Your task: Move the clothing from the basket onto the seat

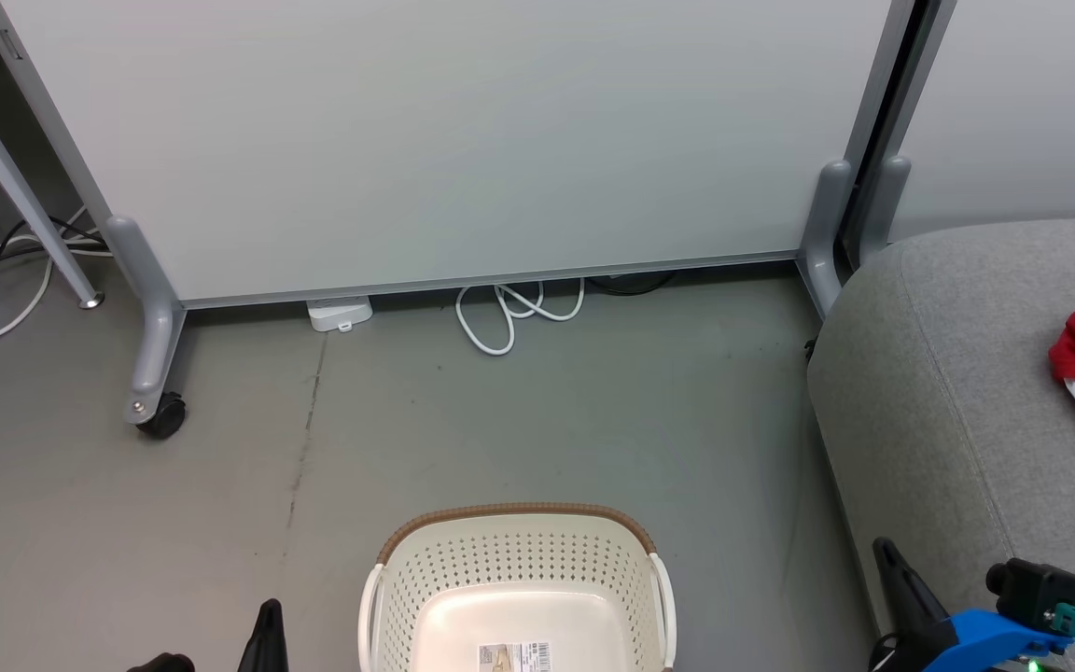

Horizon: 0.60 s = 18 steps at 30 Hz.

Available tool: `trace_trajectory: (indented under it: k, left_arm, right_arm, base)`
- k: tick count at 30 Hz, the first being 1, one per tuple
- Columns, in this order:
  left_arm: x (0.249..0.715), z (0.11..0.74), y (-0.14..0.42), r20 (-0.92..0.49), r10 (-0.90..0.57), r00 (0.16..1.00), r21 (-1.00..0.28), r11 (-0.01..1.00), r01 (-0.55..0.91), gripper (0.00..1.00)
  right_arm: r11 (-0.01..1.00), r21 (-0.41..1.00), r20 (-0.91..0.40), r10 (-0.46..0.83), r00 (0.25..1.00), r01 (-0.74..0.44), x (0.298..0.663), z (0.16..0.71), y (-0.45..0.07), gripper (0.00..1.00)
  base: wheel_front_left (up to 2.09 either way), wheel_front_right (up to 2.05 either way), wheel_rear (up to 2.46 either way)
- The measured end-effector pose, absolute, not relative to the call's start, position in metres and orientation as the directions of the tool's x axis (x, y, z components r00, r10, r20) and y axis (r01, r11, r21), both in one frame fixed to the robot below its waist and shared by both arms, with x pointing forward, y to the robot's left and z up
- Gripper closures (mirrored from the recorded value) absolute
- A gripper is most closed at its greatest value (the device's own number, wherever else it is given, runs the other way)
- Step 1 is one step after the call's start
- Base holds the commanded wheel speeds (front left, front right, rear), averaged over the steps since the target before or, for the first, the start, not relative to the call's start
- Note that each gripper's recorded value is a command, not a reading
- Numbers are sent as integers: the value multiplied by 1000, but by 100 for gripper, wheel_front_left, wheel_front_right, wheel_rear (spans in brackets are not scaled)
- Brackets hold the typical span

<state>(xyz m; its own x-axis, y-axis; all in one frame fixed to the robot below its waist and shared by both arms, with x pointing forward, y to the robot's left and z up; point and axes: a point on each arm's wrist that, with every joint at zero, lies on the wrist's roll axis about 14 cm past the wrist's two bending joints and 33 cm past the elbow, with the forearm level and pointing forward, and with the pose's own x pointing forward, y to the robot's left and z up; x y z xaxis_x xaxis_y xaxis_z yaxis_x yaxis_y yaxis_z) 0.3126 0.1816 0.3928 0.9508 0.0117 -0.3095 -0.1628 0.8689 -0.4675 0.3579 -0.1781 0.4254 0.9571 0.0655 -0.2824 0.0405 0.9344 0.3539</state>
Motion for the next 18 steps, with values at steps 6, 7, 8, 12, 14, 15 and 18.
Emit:
trace_trajectory:
  k: [6,7,8,12,14,15,18]
  left_arm:
    - [320,400,185,-295,25,955,-539,821,-188,100]
    - [322,402,185,-292,26,956,-552,812,-191,100]
    - [323,403,186,-289,28,957,-564,803,-194,100]
    - [326,407,188,-282,36,959,-606,768,-207,100]
    - [328,409,189,-278,39,960,-626,750,-212,100]
    - [329,411,190,-274,41,961,-637,741,-213,100]
    - [334,416,191,-263,44,964,-667,713,-214,100]
  right_arm:
    - [893,445,-269,58,962,71,360,430,-180,100]
    - [885,459,-265,56,963,75,360,431,-181,100]
    - [877,475,-262,54,964,80,361,432,-181,100]
    - [844,528,-249,50,967,92,363,436,-182,100]
    - [828,552,-245,49,968,97,364,437,-182,100]
    - [819,565,-242,49,969,100,364,438,-183,100]
    - [793,600,-236,47,971,108,365,440,-183,100]
  base:
    - [0,0,0]
    - [0,0,0]
    - [0,0,0]
    - [0,0,0]
    - [0,0,0]
    - [0,0,0]
    - [0,0,0]
